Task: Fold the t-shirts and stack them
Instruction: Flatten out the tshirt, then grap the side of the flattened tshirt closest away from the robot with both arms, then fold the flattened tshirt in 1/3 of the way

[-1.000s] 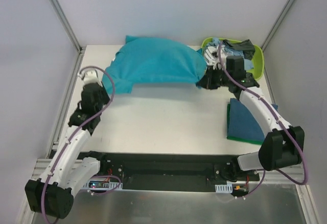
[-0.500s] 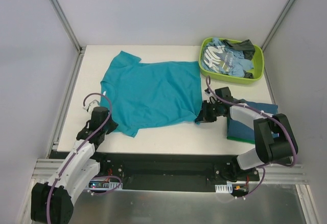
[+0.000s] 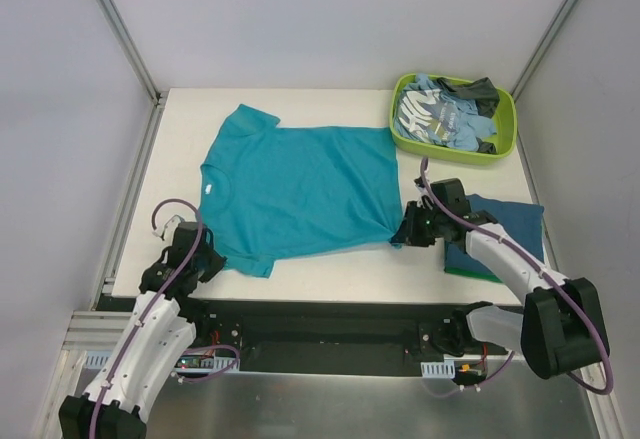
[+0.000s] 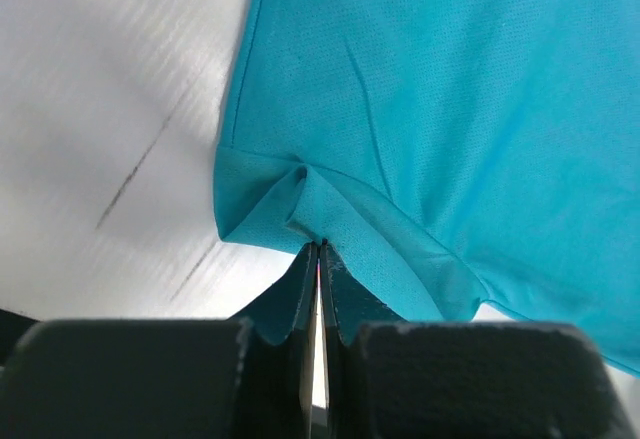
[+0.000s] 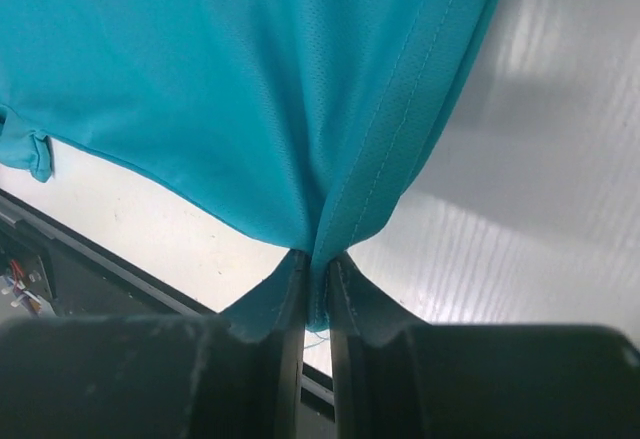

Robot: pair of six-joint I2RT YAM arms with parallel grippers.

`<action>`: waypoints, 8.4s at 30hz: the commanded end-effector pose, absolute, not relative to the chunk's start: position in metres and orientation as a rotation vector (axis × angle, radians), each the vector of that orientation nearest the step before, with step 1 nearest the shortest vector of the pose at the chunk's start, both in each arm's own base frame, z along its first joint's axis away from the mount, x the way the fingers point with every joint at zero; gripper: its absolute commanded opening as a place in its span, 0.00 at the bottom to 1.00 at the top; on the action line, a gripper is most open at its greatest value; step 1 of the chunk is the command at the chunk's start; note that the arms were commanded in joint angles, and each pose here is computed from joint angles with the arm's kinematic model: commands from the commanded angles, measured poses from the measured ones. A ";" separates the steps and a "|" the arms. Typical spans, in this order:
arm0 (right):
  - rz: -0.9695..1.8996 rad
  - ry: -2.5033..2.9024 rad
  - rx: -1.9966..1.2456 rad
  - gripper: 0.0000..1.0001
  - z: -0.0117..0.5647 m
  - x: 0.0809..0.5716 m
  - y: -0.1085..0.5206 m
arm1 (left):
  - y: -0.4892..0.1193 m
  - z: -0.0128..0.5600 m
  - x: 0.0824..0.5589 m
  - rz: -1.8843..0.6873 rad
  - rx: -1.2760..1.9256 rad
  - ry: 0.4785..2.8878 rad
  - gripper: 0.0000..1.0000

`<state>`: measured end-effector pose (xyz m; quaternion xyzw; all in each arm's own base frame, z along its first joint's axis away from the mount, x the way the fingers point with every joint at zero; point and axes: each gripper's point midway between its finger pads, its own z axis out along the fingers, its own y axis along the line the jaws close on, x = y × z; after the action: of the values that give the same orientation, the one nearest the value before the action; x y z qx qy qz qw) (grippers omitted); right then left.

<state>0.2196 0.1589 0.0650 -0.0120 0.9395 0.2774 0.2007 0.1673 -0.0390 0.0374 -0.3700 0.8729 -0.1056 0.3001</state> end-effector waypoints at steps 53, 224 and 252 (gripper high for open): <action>0.376 2.822 -0.255 0.96 0.036 0.171 0.151 | -0.055 0.015 0.322 -0.098 -0.847 2.709 0.99; 0.546 2.616 0.047 0.01 0.099 0.268 0.183 | -0.036 0.149 0.270 -0.433 -1.173 2.091 0.00; 0.439 2.598 0.196 0.01 0.081 0.359 0.162 | -0.030 0.133 0.393 -0.248 -1.058 2.231 0.00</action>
<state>0.3307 0.1636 0.0682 0.0730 0.9615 0.1612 0.2103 0.3784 -0.0325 0.1195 -0.4123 0.8547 -0.1007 0.2991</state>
